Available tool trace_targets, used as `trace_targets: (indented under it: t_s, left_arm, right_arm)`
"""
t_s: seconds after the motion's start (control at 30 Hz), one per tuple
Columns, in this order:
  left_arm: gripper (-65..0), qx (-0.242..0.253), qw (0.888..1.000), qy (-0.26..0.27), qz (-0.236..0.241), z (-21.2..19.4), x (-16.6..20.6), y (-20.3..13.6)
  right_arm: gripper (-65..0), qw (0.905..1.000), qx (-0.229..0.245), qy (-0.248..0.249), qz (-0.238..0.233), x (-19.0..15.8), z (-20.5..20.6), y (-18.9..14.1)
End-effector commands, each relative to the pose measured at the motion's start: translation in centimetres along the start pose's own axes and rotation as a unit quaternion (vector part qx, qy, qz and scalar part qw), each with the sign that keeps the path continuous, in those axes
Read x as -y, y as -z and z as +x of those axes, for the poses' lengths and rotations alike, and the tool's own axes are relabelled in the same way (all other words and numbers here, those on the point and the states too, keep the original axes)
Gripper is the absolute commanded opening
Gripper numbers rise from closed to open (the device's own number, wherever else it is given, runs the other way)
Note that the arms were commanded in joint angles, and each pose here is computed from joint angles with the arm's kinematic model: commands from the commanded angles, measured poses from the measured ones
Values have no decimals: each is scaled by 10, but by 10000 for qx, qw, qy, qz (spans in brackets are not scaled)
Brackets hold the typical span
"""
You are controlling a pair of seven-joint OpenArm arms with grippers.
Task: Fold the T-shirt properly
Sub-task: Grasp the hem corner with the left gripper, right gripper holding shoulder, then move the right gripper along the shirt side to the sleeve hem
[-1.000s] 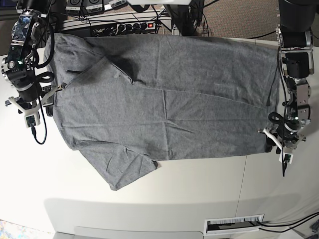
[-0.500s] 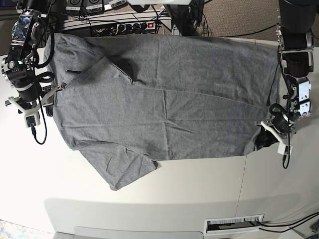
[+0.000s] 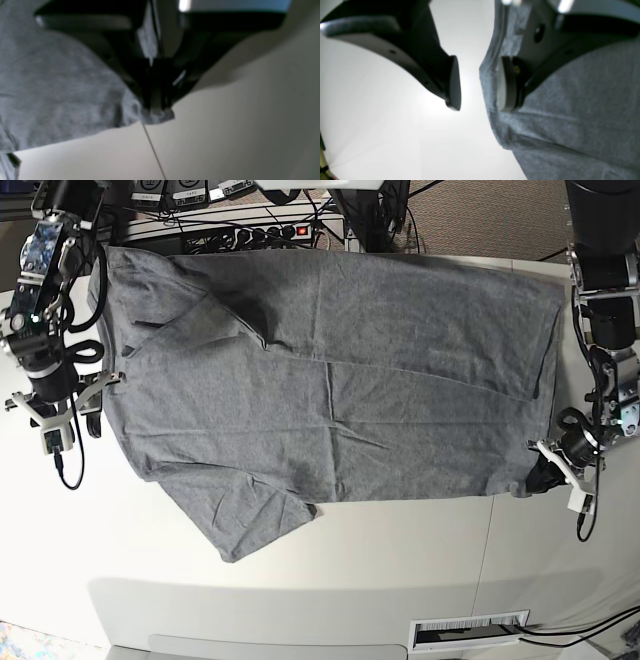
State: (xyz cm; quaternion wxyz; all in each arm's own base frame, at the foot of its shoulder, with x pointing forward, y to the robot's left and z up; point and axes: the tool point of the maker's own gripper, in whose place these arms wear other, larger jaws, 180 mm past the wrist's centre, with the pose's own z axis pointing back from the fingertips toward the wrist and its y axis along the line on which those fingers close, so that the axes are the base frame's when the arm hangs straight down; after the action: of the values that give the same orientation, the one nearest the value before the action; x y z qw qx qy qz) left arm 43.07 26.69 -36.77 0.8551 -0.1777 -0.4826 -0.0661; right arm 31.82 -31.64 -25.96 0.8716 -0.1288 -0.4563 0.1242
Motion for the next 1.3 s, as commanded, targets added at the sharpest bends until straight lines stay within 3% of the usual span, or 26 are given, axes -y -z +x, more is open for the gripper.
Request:
trace_targets:
  t_s: [0.0,0.27,0.43,0.57,0.67,0.9,1.27]
  left_arm:
    - [-650,351,9994,28,-38,32,-4,-6]
    - [-650,-37,9985,-394,-375,27,10,-9]
    - [-650,-208,9962,-536,-646,36,18,-19]
    - [-650,-451,9934,-560,-899,39,27,-28]
    - [-650,-485,9925,-530,-991,44,30,-33]
    - [-650,-509,9910,-612,-1078,49,28,-41]
    - [-650,-594,9862,-790,-1331,47,37,-44]
  right_arm:
    - [-399,9994,310,34,-166,15,19,0]
    - [-399,9982,310,511,25,25,36,50]
    - [-399,9982,226,322,453,0,59,88]
    - [-399,9990,193,-98,390,-2,80,113]
    - [-399,9991,136,-137,389,1,88,128]
    - [-399,9981,-165,48,596,2,65,154]
    - [-399,9948,-561,183,831,-6,26,164]
